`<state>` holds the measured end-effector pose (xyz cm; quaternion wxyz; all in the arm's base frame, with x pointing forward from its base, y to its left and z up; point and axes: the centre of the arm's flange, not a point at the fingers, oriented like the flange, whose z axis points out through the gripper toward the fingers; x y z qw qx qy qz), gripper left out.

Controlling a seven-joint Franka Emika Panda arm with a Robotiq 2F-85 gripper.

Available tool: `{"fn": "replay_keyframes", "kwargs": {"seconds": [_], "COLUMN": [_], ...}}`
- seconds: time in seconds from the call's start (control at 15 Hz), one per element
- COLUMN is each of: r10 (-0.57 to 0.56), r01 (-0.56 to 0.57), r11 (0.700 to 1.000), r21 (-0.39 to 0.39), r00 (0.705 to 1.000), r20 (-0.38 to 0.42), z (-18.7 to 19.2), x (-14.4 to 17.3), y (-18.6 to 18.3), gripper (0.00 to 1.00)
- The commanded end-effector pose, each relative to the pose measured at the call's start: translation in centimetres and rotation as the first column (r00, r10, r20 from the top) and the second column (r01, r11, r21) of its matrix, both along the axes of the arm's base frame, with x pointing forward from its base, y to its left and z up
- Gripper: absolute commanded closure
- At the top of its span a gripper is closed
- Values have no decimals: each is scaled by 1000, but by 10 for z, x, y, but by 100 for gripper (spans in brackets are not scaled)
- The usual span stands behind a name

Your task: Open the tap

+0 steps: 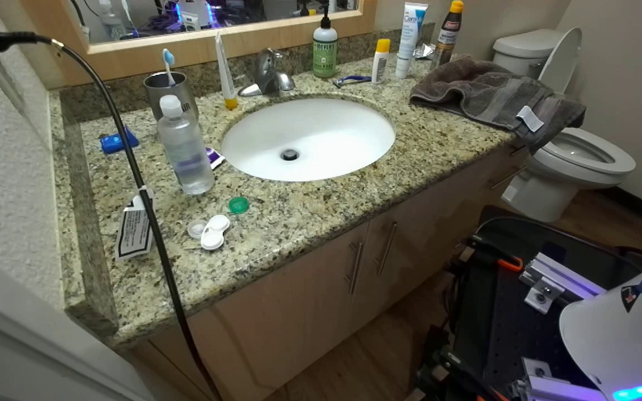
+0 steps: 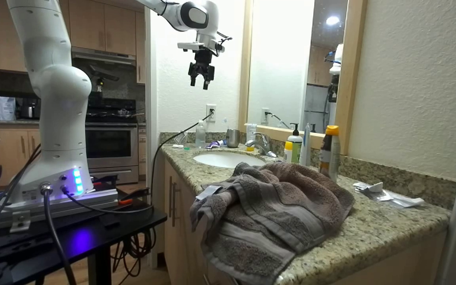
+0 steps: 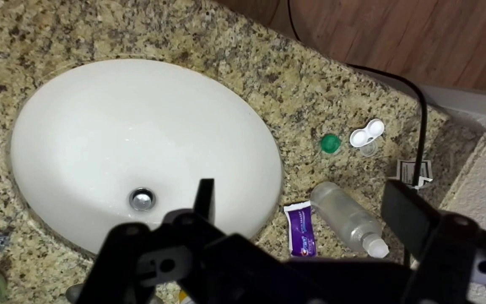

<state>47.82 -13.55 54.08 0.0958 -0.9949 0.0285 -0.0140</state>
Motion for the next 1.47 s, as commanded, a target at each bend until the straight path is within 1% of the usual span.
{"fn": "replay_keyframes", "kwargs": {"seconds": [0.0,0.07,0.13,0.2,0.33,0.47,0.53,0.67,0.73,0.8,0.87,0.93,1.0,1.13,1.4], "r10": [-111,-164,-185,-233,-357,-462,-514,-610,-655,-692,-708,-666,-675,-675,-673], "r01": [111,164,186,233,355,459,510,608,653,691,709,670,675,677,674], "r11": [994,986,982,972,933,886,858,792,755,721,703,741,737,735,737], "r21": [-8,6,22,38,64,60,61,58,57,48,47,58,42,44,48], "r00": [994,986,983,972,934,885,855,790,754,722,705,743,738,736,738], "r20": [-20,-14,-11,5,30,56,67,62,39,-3,-41,-72,-15,-48,-46], "z": [7,13,21,28,37,37,35,25,20,16,12,10,2,0,5], "x": [35,46,54,65,87,112,122,144,152,154,151,141,137,136,135], "y": [15,20,27,34,41,37,31,11,0,-9,-17,-18,-9,-16,-14], "gripper": [0,0,0,0,0,0,0,0,0,0,0,0,0,0,0]}}
